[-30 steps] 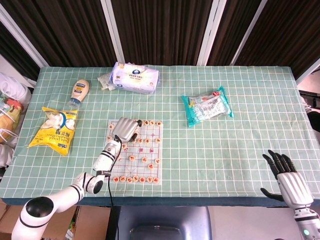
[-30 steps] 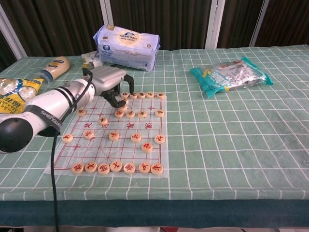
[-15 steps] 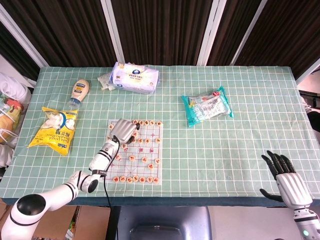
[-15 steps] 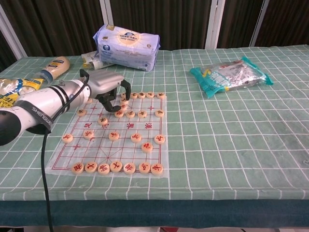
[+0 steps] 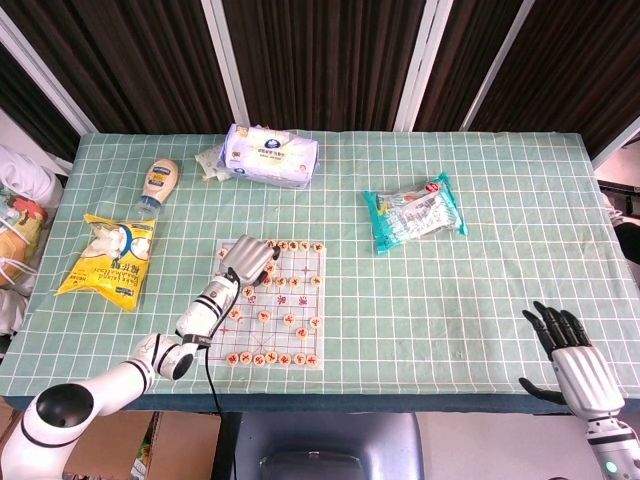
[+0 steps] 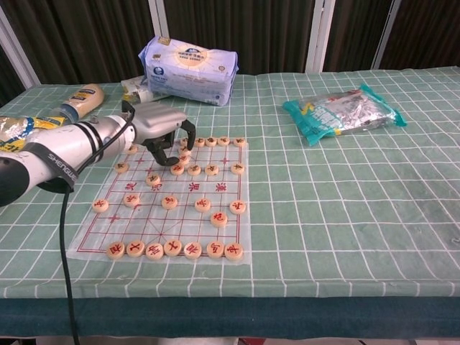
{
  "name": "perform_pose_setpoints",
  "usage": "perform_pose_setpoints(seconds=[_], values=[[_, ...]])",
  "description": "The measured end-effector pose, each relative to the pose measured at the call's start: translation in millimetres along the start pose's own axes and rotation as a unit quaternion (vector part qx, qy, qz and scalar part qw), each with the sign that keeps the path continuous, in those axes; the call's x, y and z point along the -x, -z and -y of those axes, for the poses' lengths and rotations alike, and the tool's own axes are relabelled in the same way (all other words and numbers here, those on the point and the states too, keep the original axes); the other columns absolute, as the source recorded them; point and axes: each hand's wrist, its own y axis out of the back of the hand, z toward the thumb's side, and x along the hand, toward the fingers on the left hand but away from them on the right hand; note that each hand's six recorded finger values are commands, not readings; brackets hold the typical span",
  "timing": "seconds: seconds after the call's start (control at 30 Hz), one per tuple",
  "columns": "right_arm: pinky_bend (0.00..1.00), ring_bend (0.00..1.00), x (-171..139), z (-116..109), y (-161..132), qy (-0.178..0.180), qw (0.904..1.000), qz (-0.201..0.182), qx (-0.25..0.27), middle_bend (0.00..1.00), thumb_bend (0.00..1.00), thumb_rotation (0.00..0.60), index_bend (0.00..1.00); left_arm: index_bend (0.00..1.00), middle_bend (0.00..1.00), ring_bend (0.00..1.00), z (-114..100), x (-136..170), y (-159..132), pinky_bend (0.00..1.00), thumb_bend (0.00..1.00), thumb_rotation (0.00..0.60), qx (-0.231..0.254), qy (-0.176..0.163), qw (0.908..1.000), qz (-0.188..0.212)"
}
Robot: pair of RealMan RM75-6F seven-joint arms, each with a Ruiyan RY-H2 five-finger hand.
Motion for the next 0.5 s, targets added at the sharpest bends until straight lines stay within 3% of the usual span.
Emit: perform_pose_setpoints(seconds=[0.5], values=[[0.00,0.00,0.8,0.2,-0.1,0.001,1.0000,0.002,-0.001,0.00,0.29,0.600,0.00,0.43,1.00,1.00,2.9,-2.6,0.3,1.00,0.36,0.600,-0.010,0.010,0.9998,0.013]])
